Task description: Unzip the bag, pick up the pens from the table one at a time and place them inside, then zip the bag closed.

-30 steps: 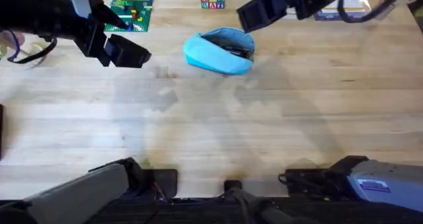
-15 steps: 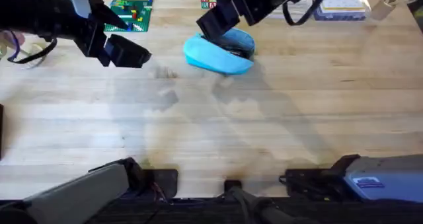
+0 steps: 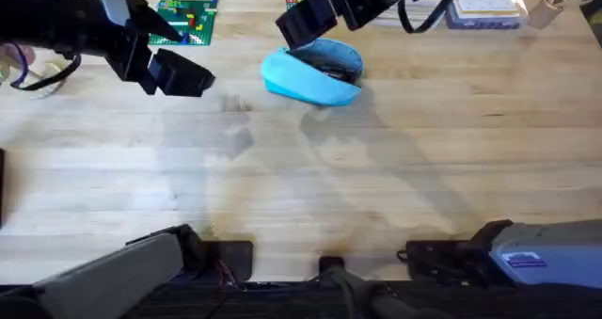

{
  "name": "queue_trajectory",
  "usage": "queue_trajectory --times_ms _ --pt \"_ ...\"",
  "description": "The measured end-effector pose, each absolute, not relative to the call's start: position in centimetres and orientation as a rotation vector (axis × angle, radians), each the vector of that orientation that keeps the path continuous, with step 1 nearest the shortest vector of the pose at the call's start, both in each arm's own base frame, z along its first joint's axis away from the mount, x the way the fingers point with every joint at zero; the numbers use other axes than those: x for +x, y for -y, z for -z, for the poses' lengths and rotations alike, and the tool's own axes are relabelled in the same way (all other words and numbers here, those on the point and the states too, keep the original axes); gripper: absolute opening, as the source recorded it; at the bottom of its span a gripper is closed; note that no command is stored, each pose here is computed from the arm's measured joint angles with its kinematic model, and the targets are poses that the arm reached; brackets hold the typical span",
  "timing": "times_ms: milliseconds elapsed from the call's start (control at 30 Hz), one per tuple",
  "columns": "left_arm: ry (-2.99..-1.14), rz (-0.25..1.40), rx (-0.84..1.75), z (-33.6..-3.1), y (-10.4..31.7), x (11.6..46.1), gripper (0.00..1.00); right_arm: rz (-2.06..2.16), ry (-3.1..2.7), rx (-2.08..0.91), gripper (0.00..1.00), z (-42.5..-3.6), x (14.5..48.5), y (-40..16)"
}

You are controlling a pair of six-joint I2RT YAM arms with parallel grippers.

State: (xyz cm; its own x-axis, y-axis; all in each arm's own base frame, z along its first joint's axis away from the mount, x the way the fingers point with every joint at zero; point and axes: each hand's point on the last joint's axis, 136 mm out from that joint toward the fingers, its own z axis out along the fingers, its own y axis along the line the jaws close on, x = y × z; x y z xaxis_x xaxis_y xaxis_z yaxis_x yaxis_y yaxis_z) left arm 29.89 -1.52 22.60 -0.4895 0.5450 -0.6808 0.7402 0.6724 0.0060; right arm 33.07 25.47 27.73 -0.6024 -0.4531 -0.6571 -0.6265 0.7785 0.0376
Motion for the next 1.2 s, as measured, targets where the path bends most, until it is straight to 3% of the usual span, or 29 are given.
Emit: queue_trajectory --times_ms 567,1200 --pt "-2.219 0.379 0.985 -22.6 1.5 29.9 0.993 -0.265 -2.272 -0.703 0.997 -28.8 33.3 -27.1" --pt "-2.219 0.379 0.985 -22.6 1.5 29.9 0.994 -0.232 -2.346 -0.658 0.998 -26.2 37.2 -30.1"
